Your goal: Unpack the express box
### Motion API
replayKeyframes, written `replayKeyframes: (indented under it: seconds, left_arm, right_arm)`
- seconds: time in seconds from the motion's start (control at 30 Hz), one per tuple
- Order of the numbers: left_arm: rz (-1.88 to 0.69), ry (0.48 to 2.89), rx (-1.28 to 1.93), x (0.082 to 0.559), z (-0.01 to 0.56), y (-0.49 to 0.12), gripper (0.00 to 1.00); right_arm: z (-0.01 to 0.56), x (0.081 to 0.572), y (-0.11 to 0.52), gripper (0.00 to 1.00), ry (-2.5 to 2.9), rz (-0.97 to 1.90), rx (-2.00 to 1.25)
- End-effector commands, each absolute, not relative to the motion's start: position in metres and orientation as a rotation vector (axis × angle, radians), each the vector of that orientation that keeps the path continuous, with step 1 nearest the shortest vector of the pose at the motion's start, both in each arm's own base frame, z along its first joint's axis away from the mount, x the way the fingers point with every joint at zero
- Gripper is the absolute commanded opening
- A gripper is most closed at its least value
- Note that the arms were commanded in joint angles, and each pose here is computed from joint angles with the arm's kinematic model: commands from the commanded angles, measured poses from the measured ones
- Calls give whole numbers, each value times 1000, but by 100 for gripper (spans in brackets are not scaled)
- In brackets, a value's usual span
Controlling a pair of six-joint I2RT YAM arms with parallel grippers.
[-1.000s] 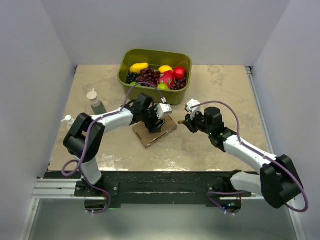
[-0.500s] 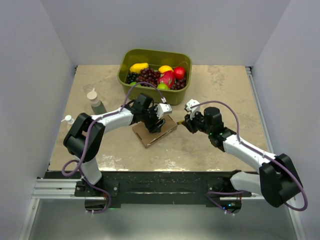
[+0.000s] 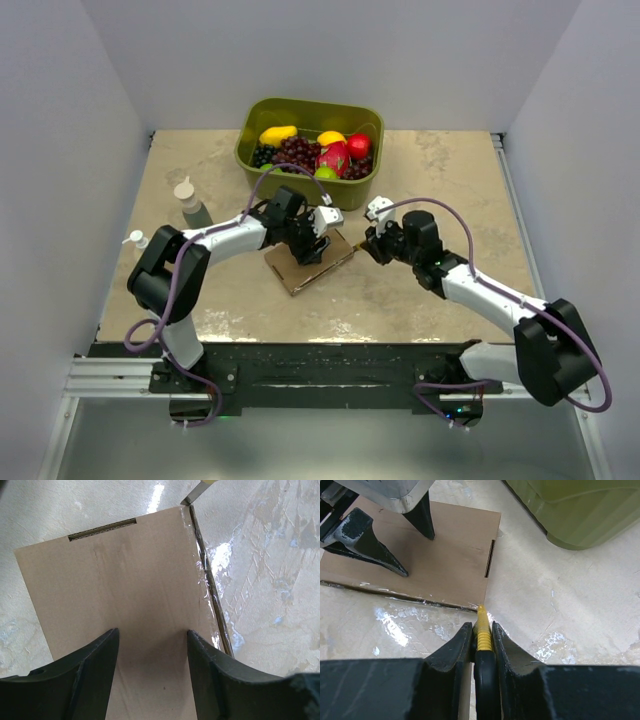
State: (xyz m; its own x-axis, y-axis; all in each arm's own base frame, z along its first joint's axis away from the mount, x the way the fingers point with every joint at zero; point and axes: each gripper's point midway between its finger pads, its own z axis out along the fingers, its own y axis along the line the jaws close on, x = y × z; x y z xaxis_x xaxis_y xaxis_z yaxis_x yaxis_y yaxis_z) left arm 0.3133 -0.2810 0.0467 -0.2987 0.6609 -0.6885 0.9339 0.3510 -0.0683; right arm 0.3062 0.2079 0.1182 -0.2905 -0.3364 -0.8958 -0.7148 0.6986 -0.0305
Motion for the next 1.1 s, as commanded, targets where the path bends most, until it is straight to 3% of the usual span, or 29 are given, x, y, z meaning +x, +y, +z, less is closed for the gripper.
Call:
replayKeyframes:
  seconds: [0.0, 0.33, 0.7, 1.07]
  left_arm:
    - [-754, 2296, 1371, 273, 3, -266, 59]
    - [-1200, 2325, 1232, 259, 14, -282, 50]
    - [-1198, 2387, 1169, 278, 0, -262, 43]
    - [-1198, 2431, 1173, 282, -11, -257, 38]
  right_arm:
    - [117, 306, 213, 0, 1943, 468, -786]
    - [108, 309, 198, 0, 2032, 395, -661]
    - [98, 313, 189, 0, 2087, 319, -684]
    - [85, 290, 192, 0, 2072, 345, -972]
